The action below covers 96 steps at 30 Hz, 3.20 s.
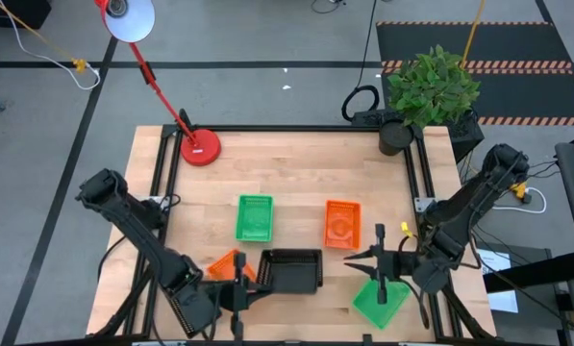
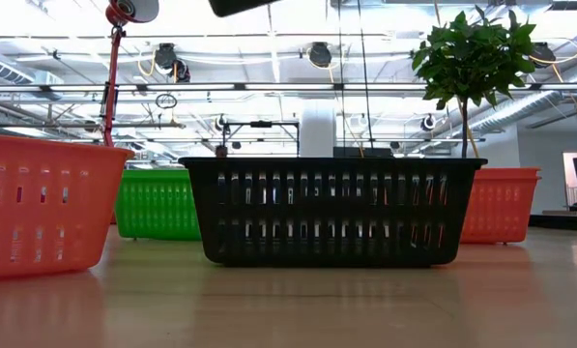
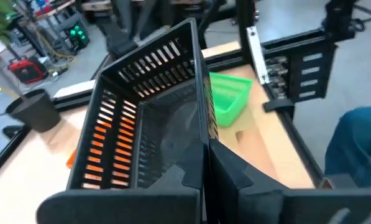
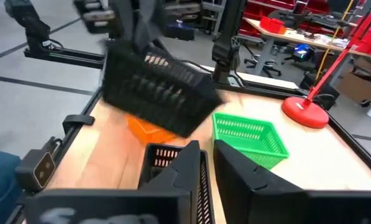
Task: Stack baskets by color
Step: Stack the top black bin on top of the middle black bin, then stack the left orange bin on top of the right orange bin
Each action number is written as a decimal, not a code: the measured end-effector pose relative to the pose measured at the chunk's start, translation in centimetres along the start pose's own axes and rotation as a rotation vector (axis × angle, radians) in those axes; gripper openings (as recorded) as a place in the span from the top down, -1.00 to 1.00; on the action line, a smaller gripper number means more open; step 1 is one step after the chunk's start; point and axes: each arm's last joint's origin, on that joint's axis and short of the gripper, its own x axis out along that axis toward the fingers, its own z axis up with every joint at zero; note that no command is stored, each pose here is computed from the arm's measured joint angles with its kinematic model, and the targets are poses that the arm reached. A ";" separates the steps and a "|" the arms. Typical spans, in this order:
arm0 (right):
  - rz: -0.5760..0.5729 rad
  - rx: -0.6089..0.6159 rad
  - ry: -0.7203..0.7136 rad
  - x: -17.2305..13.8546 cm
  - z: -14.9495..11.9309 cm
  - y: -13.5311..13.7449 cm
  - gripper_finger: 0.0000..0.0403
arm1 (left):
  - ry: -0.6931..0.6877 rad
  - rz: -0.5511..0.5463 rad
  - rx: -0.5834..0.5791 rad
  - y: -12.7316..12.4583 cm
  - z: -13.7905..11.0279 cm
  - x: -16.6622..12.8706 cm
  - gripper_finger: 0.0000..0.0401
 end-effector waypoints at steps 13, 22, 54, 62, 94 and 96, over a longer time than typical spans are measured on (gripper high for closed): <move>0.014 0.012 -0.003 -0.4 -0.2 0.3 0.86 | 0.073 0.050 0.201 -3.8 -3.0 4.2 0.96; 0.011 -0.007 0.013 -0.4 -0.4 0.3 0.86 | 0.151 0.102 0.174 -3.6 -5.3 6.4 0.92; 0.012 -0.006 0.012 -0.4 -0.4 0.3 0.86 | 0.347 0.058 0.153 -1.3 -8.3 8.9 0.83; 0.015 -0.006 0.013 -0.4 -0.4 0.3 0.86 | 0.381 0.055 0.107 -1.2 -8.6 8.8 0.66; -0.040 0.307 0.108 1.1 -6.1 0.3 0.86 | 0.181 0.027 0.051 4.2 -0.5 5.1 0.38; -0.025 0.335 0.157 1.7 -7.6 0.9 0.86 | 0.204 0.033 0.066 4.6 -0.7 4.9 0.38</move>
